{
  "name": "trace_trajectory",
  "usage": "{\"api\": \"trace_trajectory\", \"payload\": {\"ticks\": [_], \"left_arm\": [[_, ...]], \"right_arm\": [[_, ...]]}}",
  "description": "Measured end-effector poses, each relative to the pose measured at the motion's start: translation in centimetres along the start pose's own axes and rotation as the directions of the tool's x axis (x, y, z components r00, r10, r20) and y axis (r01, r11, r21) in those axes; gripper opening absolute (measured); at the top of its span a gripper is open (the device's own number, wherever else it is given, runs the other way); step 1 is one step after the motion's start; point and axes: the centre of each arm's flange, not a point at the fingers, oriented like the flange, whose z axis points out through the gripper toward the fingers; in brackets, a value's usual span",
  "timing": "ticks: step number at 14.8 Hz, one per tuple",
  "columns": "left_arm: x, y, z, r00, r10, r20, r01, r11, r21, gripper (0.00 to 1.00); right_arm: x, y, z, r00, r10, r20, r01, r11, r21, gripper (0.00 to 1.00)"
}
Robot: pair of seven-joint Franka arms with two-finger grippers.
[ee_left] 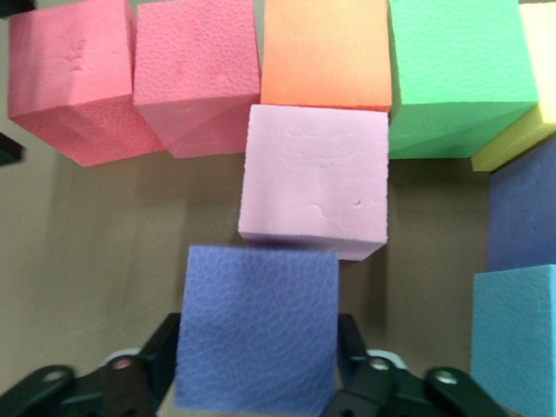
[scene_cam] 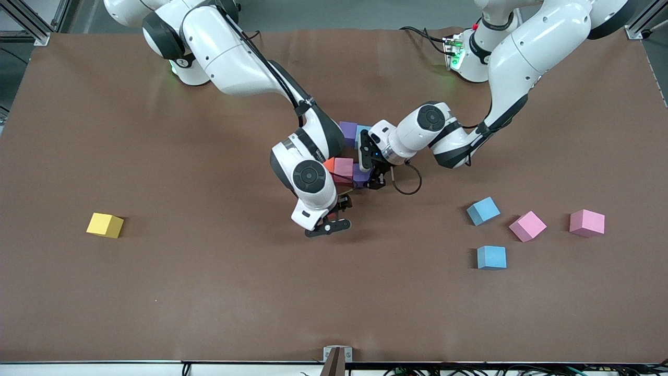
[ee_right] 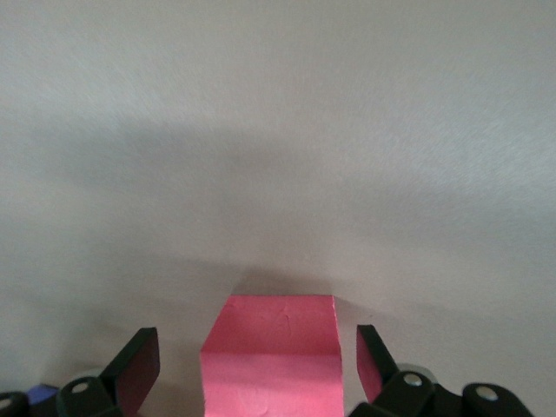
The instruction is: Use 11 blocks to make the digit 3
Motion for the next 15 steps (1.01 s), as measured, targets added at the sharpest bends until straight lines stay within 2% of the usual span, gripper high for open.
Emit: {"api": "trace_trajectory", "payload": {"ticks": [2,6,9,12,15], "left_arm": [[0.0,-0.1,-0.1,1.000,-0.001,-0.001,0.001,1.000,0.002,0.99],[-0.1,-0.2,-0.1,1.000,-0.002,-0.001,0.002,1.000,0.003,1.00],[0.0,-0.3,-0.1,1.000,-0.004,-0.002,0.004,1.000,0.005,1.00],[0.4,-0.2,-0.3,1.000,-0.014,-0.009,0.014,1.000,0.006,1.00],[1.9,0.4,-0.7,0.998,-0.064,-0.029,0.064,0.998,0.001,1.00]], "right_arm": [[0.5,0.6,-2.6,1.000,0.011,-0.008,-0.011,1.000,0.006,1.00],[1.8,5.6,-11.0,0.999,0.049,0.017,-0.049,0.999,0.003,1.00],[1.6,13.1,-18.8,0.995,0.059,0.085,-0.059,0.998,-0.001,1.00],[-0.5,19.2,-25.1,0.984,0.102,0.149,-0.104,0.995,0.001,1.00],[-4.5,22.8,-31.2,0.973,0.137,0.188,-0.141,0.990,0.008,1.00]]}}
